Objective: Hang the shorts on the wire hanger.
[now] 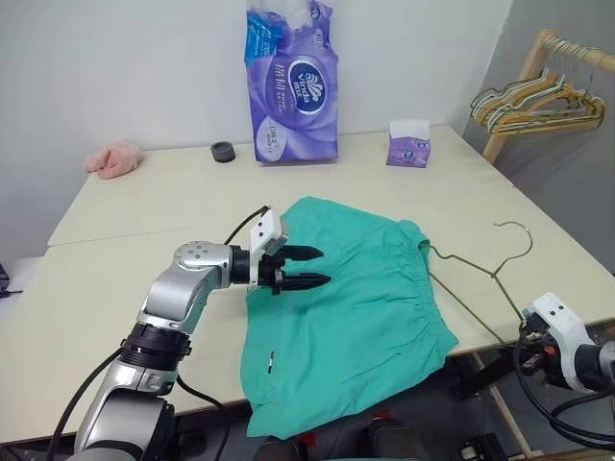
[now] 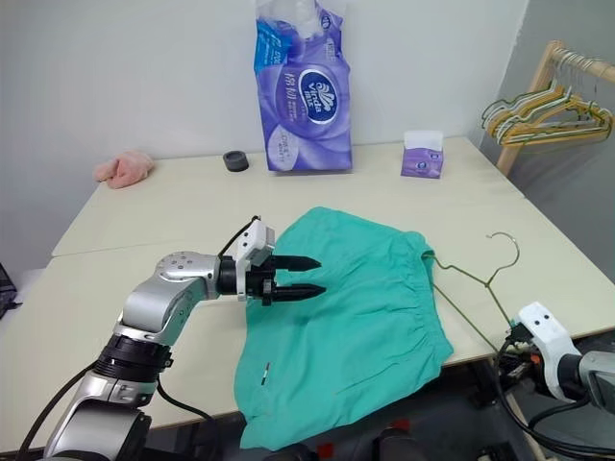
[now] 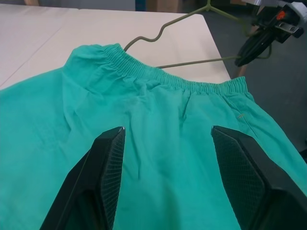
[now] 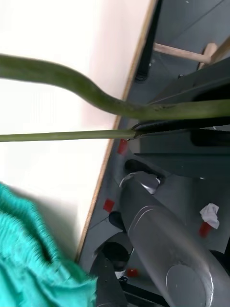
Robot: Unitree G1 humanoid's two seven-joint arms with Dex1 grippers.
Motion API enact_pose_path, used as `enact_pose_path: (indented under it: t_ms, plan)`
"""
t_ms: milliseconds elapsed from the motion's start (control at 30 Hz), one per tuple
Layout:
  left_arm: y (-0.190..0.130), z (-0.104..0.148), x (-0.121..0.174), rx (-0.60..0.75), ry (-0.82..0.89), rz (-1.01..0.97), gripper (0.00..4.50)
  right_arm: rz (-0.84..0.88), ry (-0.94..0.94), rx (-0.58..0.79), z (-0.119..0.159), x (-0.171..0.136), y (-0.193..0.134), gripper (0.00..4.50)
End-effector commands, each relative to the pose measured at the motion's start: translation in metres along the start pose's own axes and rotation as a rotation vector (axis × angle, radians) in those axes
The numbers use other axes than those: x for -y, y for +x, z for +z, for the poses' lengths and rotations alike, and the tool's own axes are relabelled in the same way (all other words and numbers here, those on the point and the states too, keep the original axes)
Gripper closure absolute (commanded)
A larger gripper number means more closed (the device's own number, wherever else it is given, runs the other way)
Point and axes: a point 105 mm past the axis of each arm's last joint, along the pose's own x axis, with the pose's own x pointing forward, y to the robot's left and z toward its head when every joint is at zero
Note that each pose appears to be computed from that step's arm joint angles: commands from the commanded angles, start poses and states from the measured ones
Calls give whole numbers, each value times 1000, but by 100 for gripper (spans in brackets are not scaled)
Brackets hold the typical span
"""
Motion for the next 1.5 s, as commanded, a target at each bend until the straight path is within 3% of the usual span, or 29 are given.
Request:
enact_pose_path:
  t_ms: [33,300,667,1033,1267,1367,1467,1500]
  plan:
    - [-9,12,-8,20,52,43,148,32,-141,51,27,-13,-9,450]
    - [-12,16,-19,24,74,85,148,-25,-141,9,26,6,11,450]
    - [-9,18,-22,27,101,84,148,53,-74,2,40,22,30,450]
    - [-8,26,-26,69,88,127,148,119,-27,78,74,17,61,450]
    - [-18,37,-45,140,50,250,148,99,-239,226,121,-3,40,450]
    - [-21,46,-52,162,65,267,94,96,-331,282,138,-18,34,450]
    - [-26,59,-62,189,98,301,3,97,-422,301,144,-30,33,450]
    - [-29,68,-66,204,124,308,3,109,-465,308,147,-38,33,450]
